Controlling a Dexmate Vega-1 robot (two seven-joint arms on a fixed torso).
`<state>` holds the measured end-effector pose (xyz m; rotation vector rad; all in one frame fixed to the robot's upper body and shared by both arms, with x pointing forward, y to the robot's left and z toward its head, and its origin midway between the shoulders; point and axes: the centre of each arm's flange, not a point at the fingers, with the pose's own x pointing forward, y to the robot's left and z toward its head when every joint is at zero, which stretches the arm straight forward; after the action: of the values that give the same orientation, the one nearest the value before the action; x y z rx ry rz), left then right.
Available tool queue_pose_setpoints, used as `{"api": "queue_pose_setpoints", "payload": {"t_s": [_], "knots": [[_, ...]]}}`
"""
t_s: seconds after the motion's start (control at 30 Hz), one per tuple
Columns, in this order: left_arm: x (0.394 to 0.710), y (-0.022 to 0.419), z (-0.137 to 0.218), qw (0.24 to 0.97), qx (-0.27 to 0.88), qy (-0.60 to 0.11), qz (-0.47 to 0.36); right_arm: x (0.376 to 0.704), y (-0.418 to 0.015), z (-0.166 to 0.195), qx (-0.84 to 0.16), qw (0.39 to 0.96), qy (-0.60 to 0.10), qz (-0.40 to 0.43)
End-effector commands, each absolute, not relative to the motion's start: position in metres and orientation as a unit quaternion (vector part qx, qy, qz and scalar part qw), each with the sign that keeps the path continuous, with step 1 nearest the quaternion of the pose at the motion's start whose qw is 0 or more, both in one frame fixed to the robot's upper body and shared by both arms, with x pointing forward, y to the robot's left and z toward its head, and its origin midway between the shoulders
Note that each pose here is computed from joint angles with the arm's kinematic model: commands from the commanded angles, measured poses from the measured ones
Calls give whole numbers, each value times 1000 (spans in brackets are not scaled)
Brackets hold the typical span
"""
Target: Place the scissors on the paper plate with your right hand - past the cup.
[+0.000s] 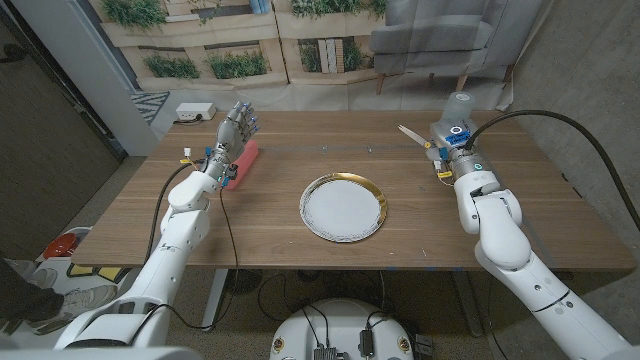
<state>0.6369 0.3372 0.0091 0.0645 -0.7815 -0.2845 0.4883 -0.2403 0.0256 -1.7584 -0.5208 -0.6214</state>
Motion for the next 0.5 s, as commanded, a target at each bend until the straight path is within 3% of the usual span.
{"api": "queue_pose_setpoints", "payload": {"t_s": [0.03, 0.5], "knots": [[636, 337, 7, 915, 32, -378, -136, 481, -227, 29, -748, 557, -253, -258], [635, 338, 8, 915, 33, -379, -135, 474, -212, 34, -747, 546, -285, -252]]}}
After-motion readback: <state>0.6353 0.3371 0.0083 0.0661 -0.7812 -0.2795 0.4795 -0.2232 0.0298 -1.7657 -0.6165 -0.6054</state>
